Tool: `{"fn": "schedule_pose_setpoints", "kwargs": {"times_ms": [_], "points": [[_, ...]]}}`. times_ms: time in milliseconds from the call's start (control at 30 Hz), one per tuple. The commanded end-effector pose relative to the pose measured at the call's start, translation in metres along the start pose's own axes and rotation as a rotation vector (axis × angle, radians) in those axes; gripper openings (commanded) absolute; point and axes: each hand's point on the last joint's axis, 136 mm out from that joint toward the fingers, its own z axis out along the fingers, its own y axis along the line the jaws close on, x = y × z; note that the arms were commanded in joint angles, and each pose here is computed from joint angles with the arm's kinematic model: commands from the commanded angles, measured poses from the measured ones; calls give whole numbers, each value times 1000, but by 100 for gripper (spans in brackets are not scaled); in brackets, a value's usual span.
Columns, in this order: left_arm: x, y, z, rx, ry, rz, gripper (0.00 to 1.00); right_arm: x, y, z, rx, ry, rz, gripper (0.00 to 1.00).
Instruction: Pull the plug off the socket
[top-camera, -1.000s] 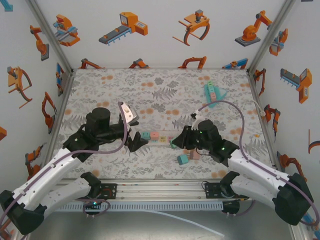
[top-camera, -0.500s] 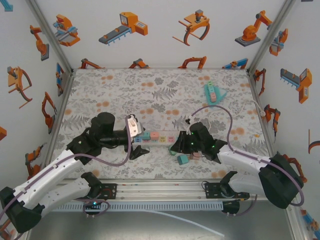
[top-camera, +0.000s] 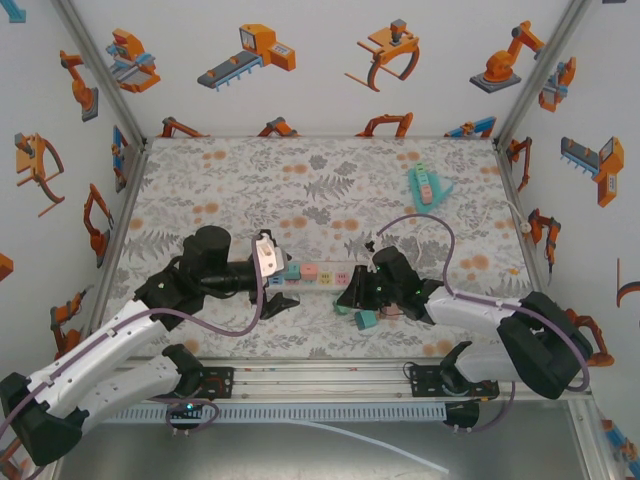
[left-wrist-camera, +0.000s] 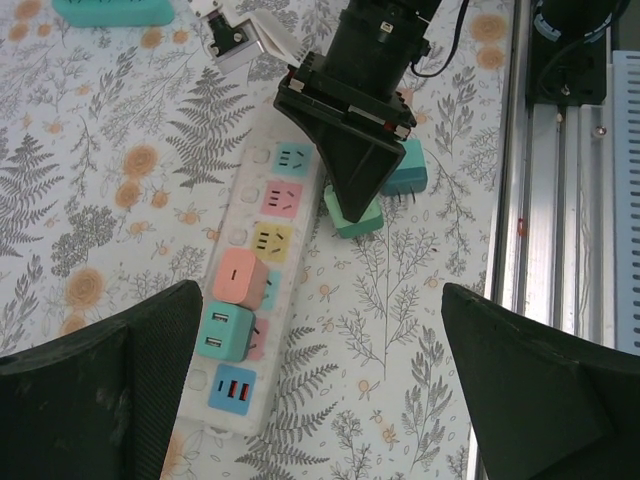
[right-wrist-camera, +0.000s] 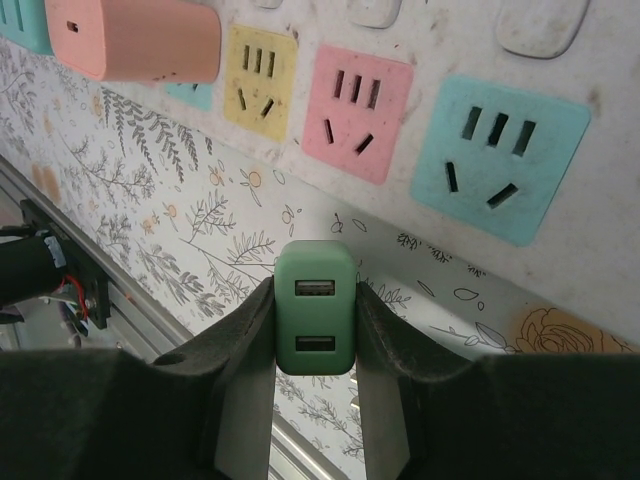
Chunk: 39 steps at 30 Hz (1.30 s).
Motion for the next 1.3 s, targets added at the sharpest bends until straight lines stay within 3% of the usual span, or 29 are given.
{"fn": "schedule_pose_setpoints", "kwargs": {"times_ms": [0, 500, 800, 967, 1267], "points": [[-1, 0, 2, -4, -16, 30, 97, 2, -6, 0, 31, -7, 16, 30], [5, 7, 3, -49, 11, 9, 97, -2, -12, -20, 113, -23, -28, 42], [7, 18, 0, -120, 29, -16, 97, -24, -1, -52, 120, -154, -131, 43], [14, 38, -5, -243, 63, -70, 97, -50, 21, -85, 112, -296, -361, 43], [21, 82, -22, -534, 13, -255, 97, -76, 89, -129, 24, -529, -1107, 44]]}}
